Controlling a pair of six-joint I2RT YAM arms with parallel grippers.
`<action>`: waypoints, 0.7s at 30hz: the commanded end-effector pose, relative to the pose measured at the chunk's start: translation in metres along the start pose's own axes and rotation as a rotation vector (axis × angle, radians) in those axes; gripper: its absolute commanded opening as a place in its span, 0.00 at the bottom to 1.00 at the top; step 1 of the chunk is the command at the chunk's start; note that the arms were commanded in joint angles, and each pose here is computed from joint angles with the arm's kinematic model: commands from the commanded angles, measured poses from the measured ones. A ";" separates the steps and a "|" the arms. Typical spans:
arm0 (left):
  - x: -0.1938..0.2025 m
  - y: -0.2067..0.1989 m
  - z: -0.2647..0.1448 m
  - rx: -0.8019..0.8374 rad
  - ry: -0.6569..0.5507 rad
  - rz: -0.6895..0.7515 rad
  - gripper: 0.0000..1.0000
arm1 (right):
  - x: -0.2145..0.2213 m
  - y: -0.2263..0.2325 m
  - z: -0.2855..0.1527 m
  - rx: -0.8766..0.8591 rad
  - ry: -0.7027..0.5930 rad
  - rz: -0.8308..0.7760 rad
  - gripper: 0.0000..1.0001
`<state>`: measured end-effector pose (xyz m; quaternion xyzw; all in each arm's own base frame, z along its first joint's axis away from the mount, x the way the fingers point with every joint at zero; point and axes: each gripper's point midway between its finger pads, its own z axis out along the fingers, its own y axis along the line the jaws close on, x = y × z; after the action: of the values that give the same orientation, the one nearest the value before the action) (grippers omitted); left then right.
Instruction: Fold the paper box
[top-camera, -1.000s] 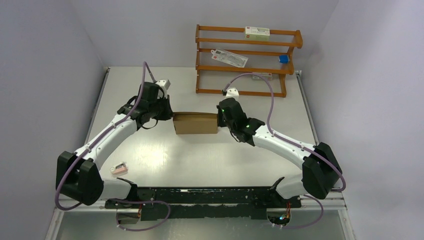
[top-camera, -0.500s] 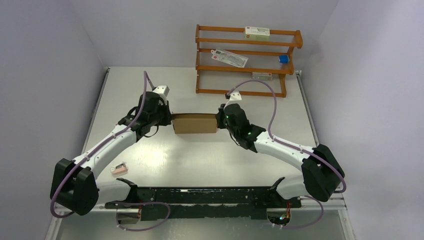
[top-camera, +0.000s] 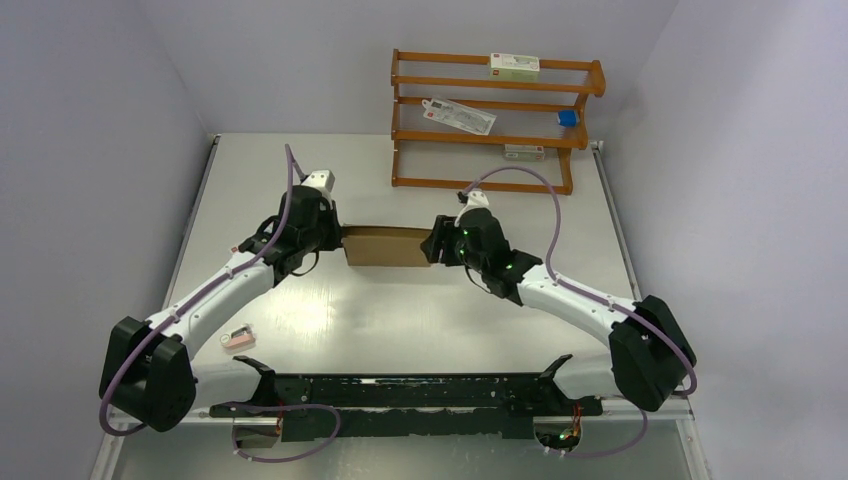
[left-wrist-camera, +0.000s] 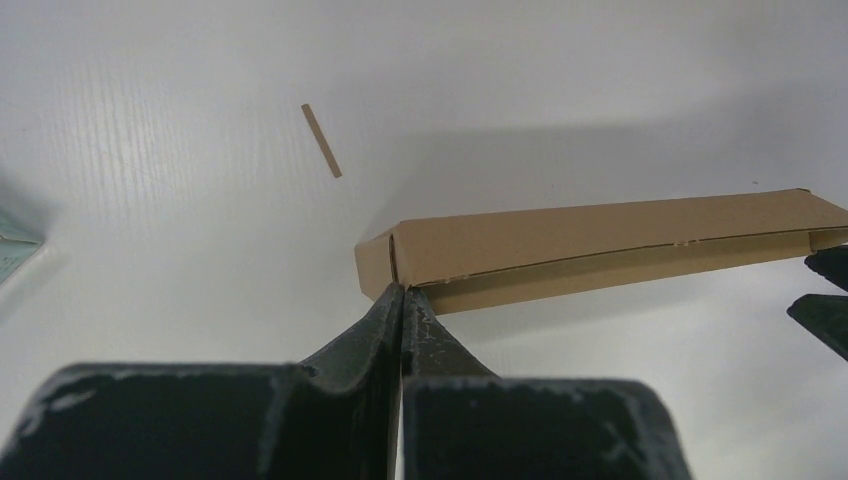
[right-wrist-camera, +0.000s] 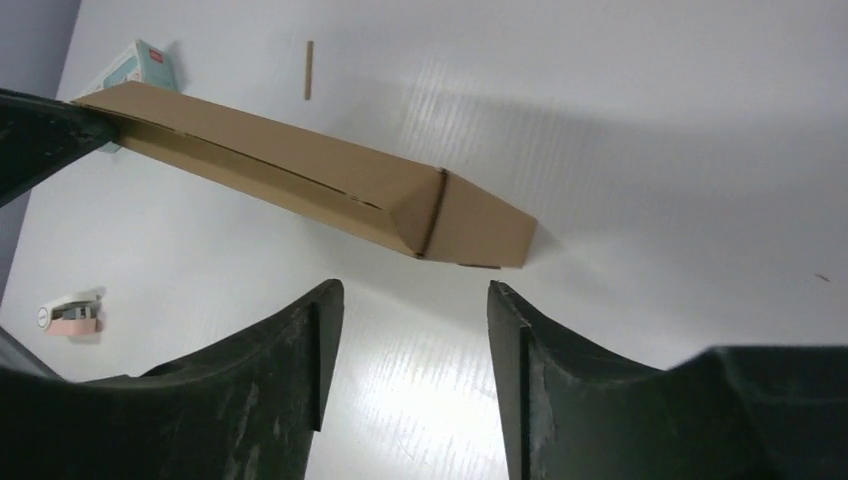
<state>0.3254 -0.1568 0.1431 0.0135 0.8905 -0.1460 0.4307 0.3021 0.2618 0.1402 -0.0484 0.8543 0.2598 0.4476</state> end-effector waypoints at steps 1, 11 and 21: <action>0.057 0.020 0.004 -0.079 0.195 0.021 0.05 | 0.000 -0.002 -0.010 -0.064 0.054 0.125 0.63; 0.056 0.020 0.004 -0.081 0.192 0.032 0.05 | -0.031 -0.005 -0.010 -0.212 0.030 0.446 0.76; 0.054 0.017 0.005 -0.067 0.188 0.037 0.05 | -0.025 0.002 0.012 -0.316 0.090 0.644 0.73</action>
<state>0.3284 -0.1584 0.1433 0.0118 0.8889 -0.1462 0.4340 0.3246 0.2560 0.1485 0.1256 0.8167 0.4664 0.3157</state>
